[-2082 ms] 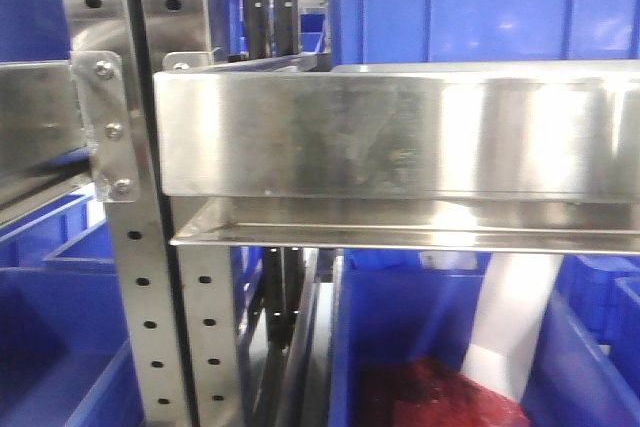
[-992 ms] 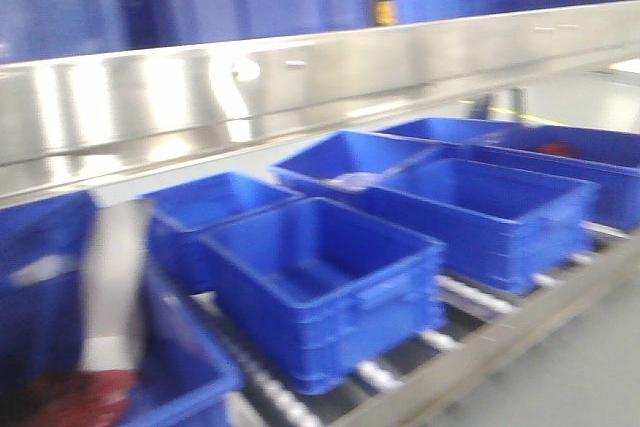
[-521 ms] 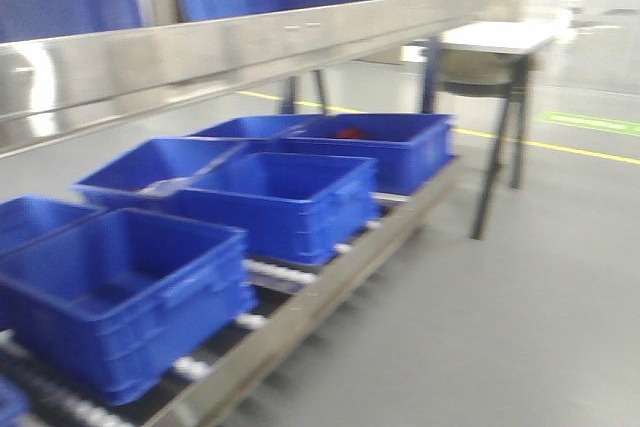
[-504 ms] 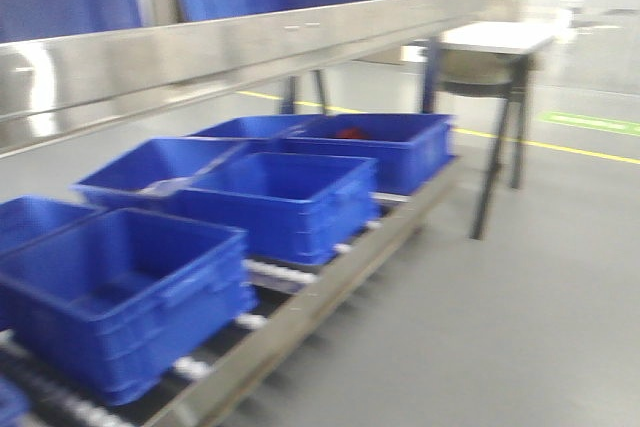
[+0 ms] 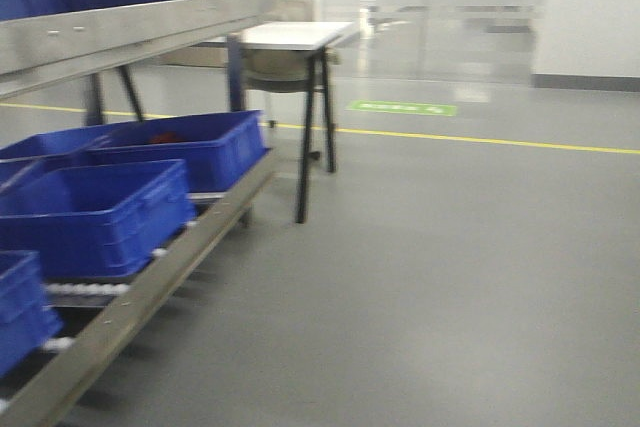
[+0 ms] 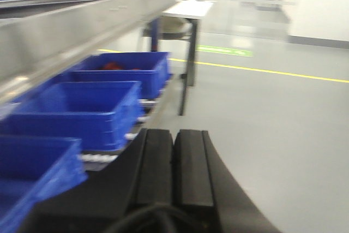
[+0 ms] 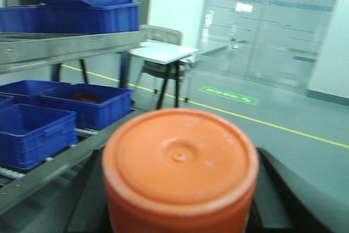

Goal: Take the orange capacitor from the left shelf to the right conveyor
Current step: 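Drive the base to the conveyor while holding the capacitor in the right gripper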

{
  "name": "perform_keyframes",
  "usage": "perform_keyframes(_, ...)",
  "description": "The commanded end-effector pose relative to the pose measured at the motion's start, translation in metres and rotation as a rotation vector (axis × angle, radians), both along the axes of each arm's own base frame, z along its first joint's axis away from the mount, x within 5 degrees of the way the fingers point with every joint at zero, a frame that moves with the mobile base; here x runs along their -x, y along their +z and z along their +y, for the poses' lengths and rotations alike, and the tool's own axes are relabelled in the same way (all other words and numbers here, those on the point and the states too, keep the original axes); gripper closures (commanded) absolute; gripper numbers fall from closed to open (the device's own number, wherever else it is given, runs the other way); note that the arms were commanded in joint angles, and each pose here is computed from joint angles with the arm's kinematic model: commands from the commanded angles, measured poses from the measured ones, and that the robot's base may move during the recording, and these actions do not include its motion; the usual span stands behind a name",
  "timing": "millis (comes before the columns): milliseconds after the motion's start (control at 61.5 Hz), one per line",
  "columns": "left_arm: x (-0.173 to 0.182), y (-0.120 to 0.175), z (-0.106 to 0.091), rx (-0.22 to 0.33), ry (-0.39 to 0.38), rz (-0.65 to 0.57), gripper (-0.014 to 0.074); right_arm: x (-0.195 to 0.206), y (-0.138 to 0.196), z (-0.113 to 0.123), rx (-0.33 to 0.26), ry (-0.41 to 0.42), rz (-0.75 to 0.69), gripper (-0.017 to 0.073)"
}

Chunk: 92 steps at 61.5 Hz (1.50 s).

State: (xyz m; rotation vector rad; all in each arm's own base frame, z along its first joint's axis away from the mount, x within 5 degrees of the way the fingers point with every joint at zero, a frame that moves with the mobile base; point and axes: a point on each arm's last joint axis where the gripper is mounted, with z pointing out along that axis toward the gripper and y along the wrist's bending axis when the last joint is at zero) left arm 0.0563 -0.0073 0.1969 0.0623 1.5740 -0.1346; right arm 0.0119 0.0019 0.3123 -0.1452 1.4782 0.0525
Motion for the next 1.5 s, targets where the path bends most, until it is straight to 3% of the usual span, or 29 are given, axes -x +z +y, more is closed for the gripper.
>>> perform_keyframes(0,0.0014,0.0101,0.0005,0.016,0.002,-0.101,0.0720,0.0033,0.0150,-0.0007,-0.002,-0.010,-0.108,0.0409)
perform_keyframes(1480,0.0014,0.0101,0.0005,0.016,0.002,-0.101,0.0720,0.0033,0.0150,-0.0007,-0.002,-0.010,-0.108,0.0409)
